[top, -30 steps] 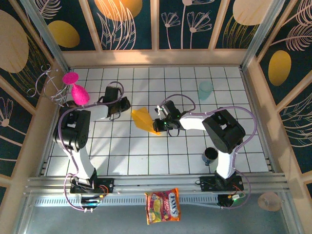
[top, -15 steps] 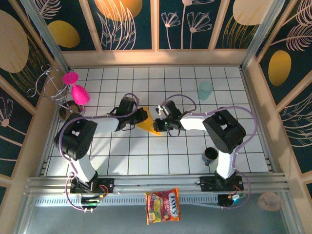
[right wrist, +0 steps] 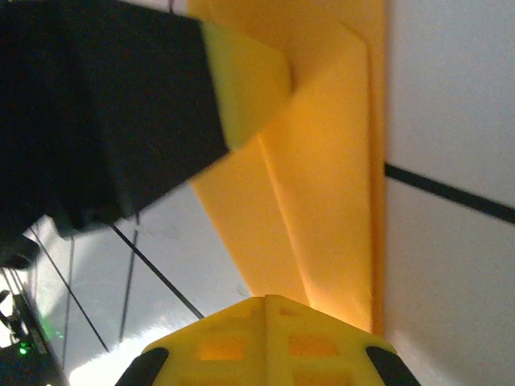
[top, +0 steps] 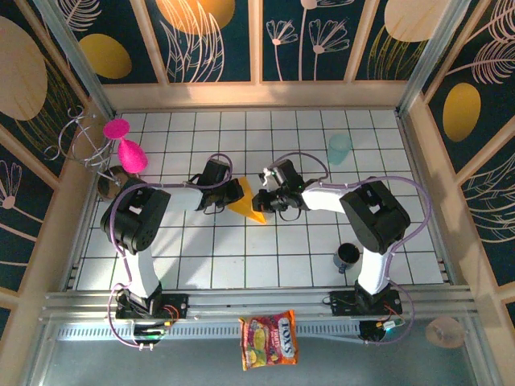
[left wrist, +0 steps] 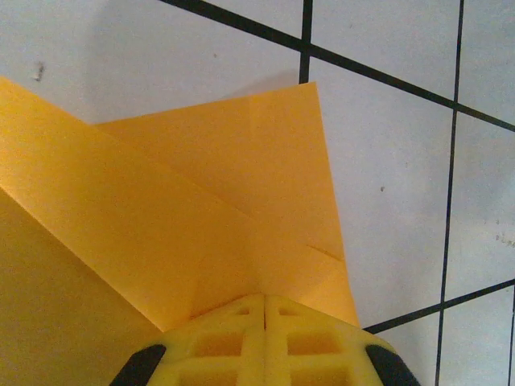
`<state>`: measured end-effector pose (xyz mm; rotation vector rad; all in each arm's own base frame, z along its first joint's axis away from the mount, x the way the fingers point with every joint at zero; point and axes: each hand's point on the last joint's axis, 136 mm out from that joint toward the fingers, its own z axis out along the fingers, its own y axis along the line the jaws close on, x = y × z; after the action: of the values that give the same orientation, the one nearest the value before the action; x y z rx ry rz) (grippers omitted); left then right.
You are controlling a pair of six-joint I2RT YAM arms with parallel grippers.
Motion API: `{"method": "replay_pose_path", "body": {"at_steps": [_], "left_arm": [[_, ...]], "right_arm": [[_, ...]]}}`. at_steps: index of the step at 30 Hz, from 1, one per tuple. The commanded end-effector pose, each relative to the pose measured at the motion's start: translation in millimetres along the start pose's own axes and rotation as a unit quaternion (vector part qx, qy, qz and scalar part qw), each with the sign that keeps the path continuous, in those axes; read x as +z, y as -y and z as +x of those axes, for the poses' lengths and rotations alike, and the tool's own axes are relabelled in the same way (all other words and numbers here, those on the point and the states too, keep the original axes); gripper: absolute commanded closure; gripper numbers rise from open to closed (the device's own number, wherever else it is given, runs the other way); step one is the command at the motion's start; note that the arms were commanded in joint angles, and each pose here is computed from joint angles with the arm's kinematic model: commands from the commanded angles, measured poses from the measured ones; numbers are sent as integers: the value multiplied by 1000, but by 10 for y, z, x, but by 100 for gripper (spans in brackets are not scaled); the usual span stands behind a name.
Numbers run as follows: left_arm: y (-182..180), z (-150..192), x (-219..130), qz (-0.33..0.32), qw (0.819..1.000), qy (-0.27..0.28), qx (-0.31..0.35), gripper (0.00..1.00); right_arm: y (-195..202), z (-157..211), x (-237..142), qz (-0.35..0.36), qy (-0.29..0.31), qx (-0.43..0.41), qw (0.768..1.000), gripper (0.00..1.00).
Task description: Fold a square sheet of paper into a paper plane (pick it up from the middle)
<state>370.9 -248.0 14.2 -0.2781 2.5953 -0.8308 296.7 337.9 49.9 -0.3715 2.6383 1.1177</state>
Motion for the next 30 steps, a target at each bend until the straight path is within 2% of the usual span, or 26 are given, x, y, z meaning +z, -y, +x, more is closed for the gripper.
{"method": "replay_pose_path", "body": {"at_steps": [1,8,16,23,30], "left_arm": [[-284,163,94,-51,998,-29,-19,95],[-311,195,120,-56,997,-38,-20,95],[-455,261,135,-85,995,-47,-29,96],[-575,312,129,-108,992,-48,-36,96],[-467,256,100,-89,995,-42,-27,96]], "right_arm": [[-79,-206,37,-7,19,4,1000,100],[37,-197,216,4,0,11,1000,100],[206,66,294,19,-43,10,999,100],[371,545,93,37,-78,19,996,100],[440,969,-245,42,-74,20,996,100]]}}
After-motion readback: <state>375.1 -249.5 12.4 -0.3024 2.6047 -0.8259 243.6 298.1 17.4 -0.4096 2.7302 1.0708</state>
